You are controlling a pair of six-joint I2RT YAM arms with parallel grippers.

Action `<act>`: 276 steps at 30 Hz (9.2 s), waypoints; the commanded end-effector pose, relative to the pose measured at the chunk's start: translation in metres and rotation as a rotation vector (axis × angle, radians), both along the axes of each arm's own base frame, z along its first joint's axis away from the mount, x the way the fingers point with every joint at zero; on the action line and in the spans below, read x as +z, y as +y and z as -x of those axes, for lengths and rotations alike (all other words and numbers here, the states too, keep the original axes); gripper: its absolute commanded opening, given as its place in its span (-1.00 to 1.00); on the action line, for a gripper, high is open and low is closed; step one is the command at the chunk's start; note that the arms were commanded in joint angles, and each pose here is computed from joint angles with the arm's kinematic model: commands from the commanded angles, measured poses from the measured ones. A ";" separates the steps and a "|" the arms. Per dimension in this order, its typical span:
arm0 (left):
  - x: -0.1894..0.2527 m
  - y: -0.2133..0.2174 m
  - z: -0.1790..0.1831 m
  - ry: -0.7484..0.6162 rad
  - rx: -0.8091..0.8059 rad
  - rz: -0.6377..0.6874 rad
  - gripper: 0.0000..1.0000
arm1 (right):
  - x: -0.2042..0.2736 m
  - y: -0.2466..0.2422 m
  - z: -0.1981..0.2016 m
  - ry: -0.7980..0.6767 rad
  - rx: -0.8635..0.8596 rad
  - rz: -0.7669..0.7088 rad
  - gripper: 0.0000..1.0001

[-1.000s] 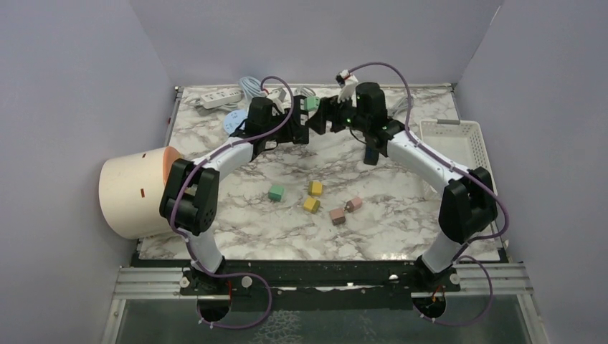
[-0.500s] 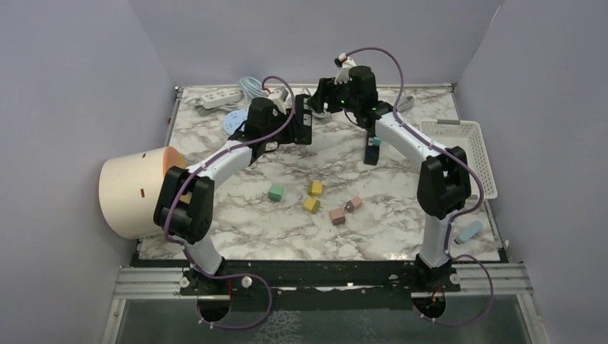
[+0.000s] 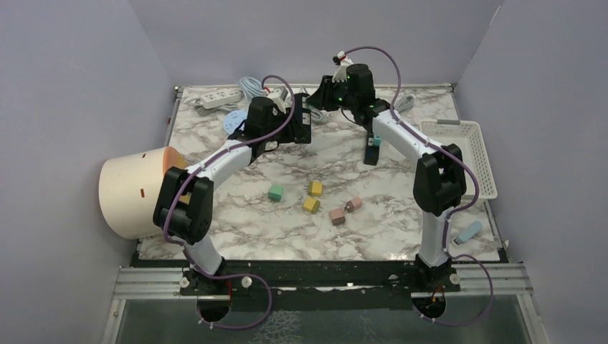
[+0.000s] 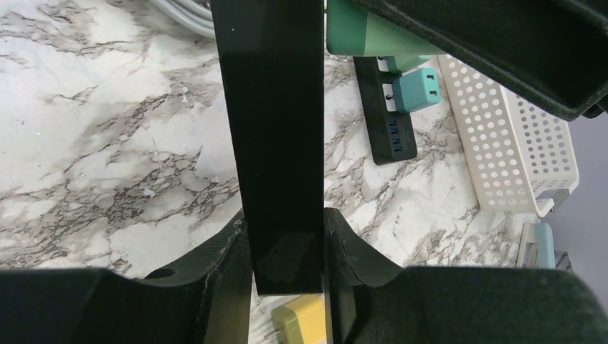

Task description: Pull the plug off the socket

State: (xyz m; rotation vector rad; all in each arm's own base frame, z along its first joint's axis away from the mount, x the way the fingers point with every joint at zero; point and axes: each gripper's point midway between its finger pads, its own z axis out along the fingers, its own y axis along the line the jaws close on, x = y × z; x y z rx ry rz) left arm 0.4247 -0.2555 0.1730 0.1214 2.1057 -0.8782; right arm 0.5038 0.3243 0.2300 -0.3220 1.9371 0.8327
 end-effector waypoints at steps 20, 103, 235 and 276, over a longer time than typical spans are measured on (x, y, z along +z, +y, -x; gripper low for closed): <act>-0.031 0.112 -0.082 0.074 0.373 -0.111 -1.00 | 0.100 -0.028 0.049 -0.008 0.187 -0.116 -0.98; 0.111 0.194 -0.084 -0.235 0.311 -0.105 0.98 | -0.103 -0.214 0.021 0.305 -0.502 0.592 0.28; 0.017 -0.047 -0.063 -0.081 -0.286 0.059 -1.00 | -0.173 -0.200 0.176 0.624 -0.262 -0.043 -0.22; 0.049 -0.085 -0.003 -0.288 -0.316 -0.001 -1.00 | -0.006 -0.165 0.030 0.256 -0.262 -0.419 0.24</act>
